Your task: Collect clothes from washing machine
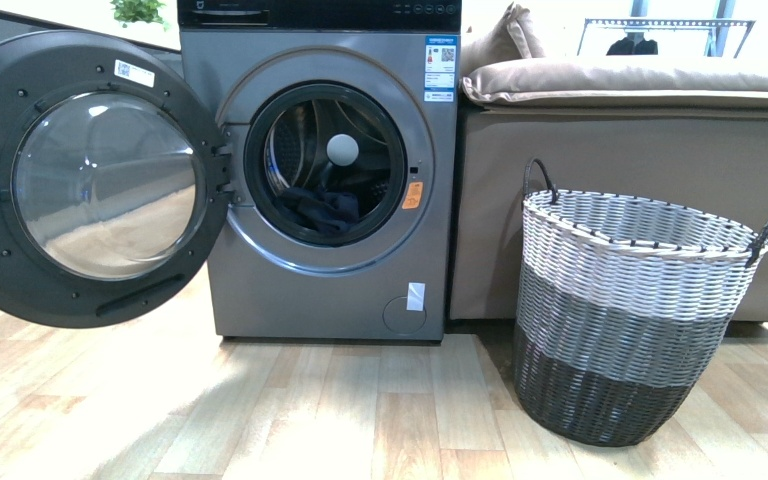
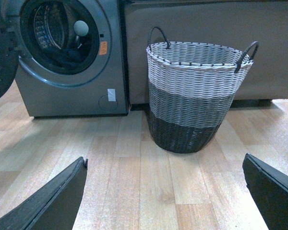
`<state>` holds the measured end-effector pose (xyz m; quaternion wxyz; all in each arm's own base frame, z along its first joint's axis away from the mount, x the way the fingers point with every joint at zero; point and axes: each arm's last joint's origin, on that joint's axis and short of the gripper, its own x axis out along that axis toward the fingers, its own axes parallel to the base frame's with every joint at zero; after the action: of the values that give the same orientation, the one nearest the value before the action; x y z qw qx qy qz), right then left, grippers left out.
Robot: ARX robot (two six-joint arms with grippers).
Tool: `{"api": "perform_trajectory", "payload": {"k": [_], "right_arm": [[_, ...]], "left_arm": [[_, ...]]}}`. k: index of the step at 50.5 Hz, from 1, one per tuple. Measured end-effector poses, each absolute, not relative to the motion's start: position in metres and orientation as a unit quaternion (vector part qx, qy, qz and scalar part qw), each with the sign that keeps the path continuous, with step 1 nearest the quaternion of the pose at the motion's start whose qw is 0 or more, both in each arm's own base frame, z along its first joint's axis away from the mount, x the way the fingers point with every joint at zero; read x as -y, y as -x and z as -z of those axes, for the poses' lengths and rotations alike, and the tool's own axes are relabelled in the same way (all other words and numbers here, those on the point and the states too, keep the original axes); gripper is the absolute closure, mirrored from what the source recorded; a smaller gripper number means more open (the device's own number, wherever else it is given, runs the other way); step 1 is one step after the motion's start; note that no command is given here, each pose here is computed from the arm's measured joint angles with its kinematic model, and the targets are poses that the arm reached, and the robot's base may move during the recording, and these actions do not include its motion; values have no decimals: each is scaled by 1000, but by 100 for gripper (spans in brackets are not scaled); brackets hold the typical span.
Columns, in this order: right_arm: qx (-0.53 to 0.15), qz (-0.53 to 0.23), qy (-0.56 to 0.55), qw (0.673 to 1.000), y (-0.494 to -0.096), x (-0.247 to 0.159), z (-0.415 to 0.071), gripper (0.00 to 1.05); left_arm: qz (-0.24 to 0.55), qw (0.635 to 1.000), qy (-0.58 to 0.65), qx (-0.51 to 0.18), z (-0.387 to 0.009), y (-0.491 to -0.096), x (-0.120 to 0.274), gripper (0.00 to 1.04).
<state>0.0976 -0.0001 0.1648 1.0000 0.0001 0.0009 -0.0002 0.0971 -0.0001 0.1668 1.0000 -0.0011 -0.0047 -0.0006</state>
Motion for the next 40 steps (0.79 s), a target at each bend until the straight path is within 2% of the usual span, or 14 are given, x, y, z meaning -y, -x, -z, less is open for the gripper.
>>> {"api": "perform_trajectory", "payload": {"k": [40], "right_arm": [[-1, 0, 0, 1000, -98, 0, -165, 7]], "left_arm": [[1, 1000, 1, 5, -167, -97, 0, 7]]}}
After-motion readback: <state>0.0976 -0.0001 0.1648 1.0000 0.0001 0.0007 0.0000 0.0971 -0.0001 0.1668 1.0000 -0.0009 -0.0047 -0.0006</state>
